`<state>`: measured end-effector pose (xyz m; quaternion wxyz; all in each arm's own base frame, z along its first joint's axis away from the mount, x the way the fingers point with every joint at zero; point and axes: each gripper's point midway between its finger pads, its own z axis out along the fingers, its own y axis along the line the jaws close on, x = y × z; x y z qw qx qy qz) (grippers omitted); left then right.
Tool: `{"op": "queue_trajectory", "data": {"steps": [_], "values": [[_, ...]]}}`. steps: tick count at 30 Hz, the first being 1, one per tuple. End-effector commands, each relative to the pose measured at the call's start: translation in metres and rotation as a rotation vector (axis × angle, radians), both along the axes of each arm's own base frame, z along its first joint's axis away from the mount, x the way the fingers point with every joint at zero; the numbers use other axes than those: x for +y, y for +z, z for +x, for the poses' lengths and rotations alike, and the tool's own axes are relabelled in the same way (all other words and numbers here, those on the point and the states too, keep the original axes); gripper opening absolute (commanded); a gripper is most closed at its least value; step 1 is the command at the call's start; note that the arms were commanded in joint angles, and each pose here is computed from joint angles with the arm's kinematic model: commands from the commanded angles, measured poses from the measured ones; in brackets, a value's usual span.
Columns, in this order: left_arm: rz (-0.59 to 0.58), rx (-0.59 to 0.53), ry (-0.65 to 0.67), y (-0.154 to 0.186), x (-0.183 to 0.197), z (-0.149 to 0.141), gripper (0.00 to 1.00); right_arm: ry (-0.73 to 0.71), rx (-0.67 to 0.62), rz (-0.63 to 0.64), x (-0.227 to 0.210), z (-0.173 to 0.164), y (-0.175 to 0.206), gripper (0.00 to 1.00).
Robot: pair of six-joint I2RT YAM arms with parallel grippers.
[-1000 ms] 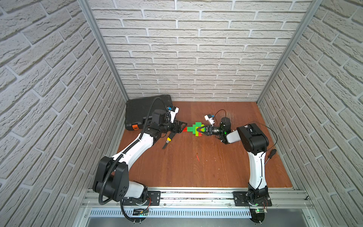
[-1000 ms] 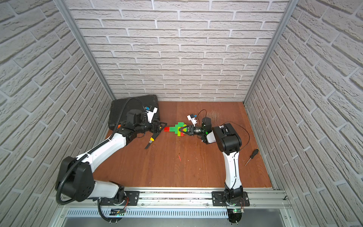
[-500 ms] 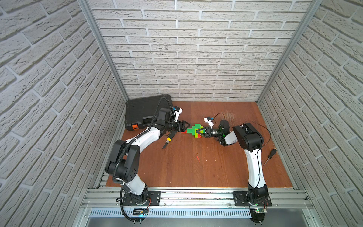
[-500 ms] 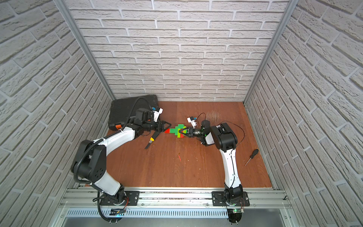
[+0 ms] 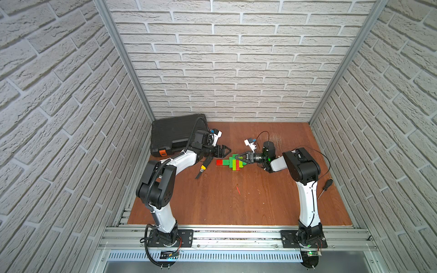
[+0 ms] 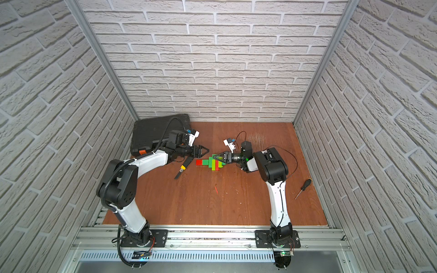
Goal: Assemble a spoon with lego
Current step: Place the lego brick at the center of the board, then adjust the lego brick at the center of the board.
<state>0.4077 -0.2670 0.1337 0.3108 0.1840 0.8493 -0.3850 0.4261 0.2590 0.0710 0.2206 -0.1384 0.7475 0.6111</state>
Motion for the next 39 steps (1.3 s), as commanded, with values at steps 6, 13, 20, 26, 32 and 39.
{"op": "queue_trajectory", "data": {"steps": [6,13,20,26,32,39], "values": [[-0.048,0.110,-0.070,-0.031,-0.017,0.015,0.98,-0.178,0.183,-0.451,-0.069,0.002,-0.061,1.00],[-0.029,0.218,-0.133,-0.056,-0.026,-0.002,0.98,-0.190,0.087,-0.494,-0.082,0.002,-0.015,1.00],[0.002,0.256,-0.144,-0.064,-0.025,-0.047,0.98,-0.199,-0.059,-0.568,-0.094,-0.012,0.062,1.00],[0.032,0.270,-0.126,-0.070,-0.043,-0.082,0.98,-0.237,-0.079,-0.632,-0.107,-0.029,0.084,1.00],[0.048,0.227,-0.096,-0.057,-0.056,-0.099,0.98,-0.373,-0.115,-0.705,-0.137,-0.050,0.097,1.00],[0.114,-0.149,0.303,0.015,0.066,-0.044,0.98,-0.810,-0.246,-1.057,-0.235,-0.070,0.109,1.00]]}}
